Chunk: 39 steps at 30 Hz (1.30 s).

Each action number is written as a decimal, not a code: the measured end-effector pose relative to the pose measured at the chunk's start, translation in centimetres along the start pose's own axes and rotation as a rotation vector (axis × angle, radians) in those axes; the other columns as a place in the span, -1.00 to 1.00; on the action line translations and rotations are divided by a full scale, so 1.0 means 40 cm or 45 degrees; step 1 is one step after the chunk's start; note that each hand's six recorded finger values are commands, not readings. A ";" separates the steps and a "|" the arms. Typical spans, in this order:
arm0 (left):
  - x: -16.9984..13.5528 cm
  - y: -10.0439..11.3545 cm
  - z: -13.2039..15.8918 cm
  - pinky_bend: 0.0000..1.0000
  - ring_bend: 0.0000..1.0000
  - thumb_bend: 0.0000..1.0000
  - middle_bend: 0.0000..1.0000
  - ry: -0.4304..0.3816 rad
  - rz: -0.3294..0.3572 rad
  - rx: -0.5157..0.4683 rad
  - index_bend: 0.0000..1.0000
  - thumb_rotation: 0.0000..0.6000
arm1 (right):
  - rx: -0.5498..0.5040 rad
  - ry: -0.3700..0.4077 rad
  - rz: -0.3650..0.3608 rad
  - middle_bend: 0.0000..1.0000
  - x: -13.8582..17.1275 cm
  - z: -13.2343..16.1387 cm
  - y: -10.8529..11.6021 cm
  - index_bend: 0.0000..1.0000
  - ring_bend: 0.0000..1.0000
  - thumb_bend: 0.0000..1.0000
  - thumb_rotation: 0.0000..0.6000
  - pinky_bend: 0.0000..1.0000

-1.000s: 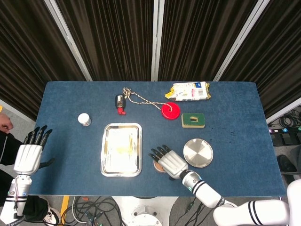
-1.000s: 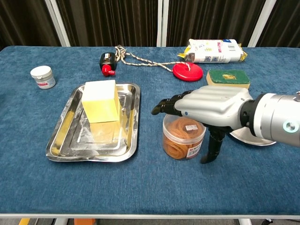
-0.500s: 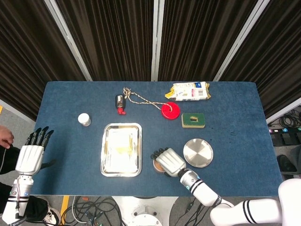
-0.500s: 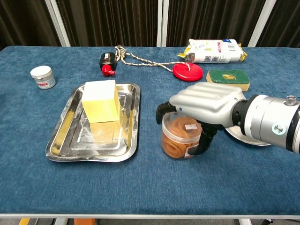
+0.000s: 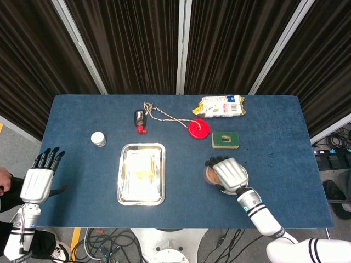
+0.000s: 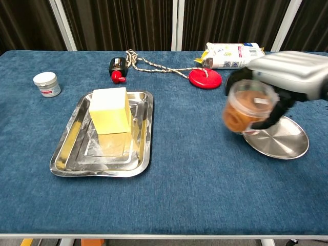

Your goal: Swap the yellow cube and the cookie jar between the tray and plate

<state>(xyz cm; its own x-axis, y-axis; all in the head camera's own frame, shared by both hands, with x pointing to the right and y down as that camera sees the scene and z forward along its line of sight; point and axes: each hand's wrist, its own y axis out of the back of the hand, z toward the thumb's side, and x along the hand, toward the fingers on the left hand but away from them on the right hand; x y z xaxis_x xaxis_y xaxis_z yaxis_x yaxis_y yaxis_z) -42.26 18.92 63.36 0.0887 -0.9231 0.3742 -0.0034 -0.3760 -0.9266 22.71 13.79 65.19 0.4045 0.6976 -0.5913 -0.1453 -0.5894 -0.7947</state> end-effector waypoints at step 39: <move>-0.013 0.045 -0.003 -0.74 -1.00 -0.99 -0.90 0.006 0.024 -0.018 -0.78 1.00 | -0.118 -0.343 -0.221 -1.00 0.234 -0.255 0.044 -1.00 -1.00 -1.00 1.00 -1.00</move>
<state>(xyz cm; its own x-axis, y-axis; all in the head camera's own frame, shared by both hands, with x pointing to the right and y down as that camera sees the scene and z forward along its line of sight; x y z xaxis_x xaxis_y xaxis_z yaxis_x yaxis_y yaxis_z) -42.43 18.71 61.51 0.0835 -0.9305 0.3567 -0.0194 -0.3594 -0.9330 35.44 15.11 59.66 0.1610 0.8662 -0.4730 -0.0075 -0.4782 -0.8782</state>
